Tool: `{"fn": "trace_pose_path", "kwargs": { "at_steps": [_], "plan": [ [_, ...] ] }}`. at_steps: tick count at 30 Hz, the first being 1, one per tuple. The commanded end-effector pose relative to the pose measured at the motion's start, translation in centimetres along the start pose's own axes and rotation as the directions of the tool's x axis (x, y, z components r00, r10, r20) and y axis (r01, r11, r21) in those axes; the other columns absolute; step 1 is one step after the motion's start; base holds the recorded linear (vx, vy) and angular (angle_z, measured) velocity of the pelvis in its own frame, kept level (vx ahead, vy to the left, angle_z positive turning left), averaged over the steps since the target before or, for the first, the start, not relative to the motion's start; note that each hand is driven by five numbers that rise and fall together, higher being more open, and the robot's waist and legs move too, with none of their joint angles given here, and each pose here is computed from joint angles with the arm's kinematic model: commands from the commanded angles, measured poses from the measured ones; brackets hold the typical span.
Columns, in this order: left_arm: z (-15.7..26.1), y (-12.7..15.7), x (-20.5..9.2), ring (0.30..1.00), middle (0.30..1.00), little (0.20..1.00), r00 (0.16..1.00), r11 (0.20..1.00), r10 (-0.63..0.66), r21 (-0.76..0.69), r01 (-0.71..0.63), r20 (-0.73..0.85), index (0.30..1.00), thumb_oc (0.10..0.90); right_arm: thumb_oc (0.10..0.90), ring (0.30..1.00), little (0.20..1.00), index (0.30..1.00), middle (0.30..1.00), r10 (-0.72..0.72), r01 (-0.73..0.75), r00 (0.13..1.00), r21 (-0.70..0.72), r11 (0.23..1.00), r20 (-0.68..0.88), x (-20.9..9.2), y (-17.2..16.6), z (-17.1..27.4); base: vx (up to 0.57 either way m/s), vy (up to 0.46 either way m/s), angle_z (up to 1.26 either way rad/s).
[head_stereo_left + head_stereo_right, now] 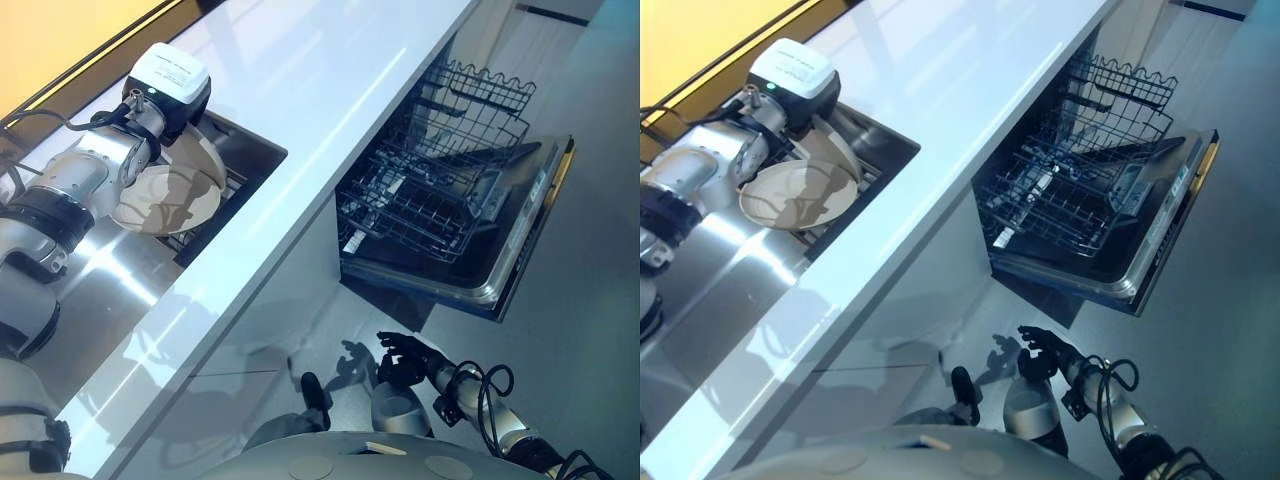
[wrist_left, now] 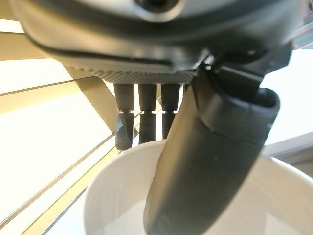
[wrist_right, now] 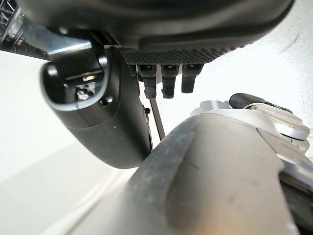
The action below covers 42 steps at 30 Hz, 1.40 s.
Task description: Pick up plates and place into dishwasher.
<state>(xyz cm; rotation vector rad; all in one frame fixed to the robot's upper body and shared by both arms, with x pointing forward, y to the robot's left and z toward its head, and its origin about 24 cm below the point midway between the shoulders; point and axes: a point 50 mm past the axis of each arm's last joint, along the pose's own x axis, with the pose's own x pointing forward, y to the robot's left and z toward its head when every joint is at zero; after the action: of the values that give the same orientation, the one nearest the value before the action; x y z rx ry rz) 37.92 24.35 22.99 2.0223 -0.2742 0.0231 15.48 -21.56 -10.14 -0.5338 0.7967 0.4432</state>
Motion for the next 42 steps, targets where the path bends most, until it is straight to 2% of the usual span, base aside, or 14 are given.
{"fn": "trace_pose_path", "kwargs": {
  "at_steps": [1,6,15,26,32,37,42],
  "plan": [
    [-4.7,9.5,0.6,0.300,0.300,0.200,0.906,0.924,0.373,-0.011,-0.383,-0.202,0.300,0.100,0.800,0.900,0.900,0.900,0.900,0.013,-0.015,0.999,-0.074,0.997,-0.037,-1.8,-0.2,-2.1,-0.06,-0.061,0.04],
    [-4.2,11.6,0.1,0.300,0.300,0.200,0.861,0.871,0.481,-0.021,-0.491,-0.162,0.300,0.100,0.800,0.900,0.900,0.900,0.900,0.020,-0.021,1.000,-0.063,0.998,-0.012,-1.5,0.5,-1.7,-0.07,-0.061,0.11],
    [-3.8,14.8,-1.1,0.300,0.300,0.200,0.803,0.808,0.586,0.004,-0.590,-0.109,0.300,0.100,0.800,0.900,0.900,0.900,0.900,0.026,-0.023,0.999,-0.053,0.998,0.045,-0.6,1.4,-0.1,-0.07,-0.093,0.11],
    [-4.8,17.4,-2.6,0.300,0.300,0.200,0.708,0.714,0.697,0.028,-0.699,-0.111,0.300,0.100,0.800,0.900,0.900,0.900,0.900,0.021,-0.018,0.996,-0.030,0.999,0.092,-0.2,1.6,1.3,-0.07,-0.089,0.05],
    [-5.7,19.0,-3.6,0.300,0.300,0.200,0.617,0.625,0.776,0.026,-0.780,-0.132,0.300,0.100,0.800,0.900,0.900,0.900,0.900,0.006,-0.004,0.993,-0.020,1.000,0.114,0.0,1.8,1.9,-0.07,-0.084,0.09],
    [-6.3,20.2,-4.7,0.300,0.300,0.200,0.535,0.537,0.832,-0.029,-0.843,-0.143,0.300,0.100,0.800,0.900,0.900,0.900,0.900,-0.083,0.080,0.986,0.027,0.996,0.142,0.1,1.0,2.6,-0.06,-0.076,0.02],
    [-5.8,20.2,-5.8,0.300,0.300,0.200,0.506,0.497,0.857,-0.101,-0.862,-0.100,0.300,0.100,0.800,0.900,0.900,0.900,0.900,-0.264,0.222,0.940,0.201,0.954,0.216,-0.5,-1.3,4.5,-0.06,-0.060,-0.03]
  ]
}}
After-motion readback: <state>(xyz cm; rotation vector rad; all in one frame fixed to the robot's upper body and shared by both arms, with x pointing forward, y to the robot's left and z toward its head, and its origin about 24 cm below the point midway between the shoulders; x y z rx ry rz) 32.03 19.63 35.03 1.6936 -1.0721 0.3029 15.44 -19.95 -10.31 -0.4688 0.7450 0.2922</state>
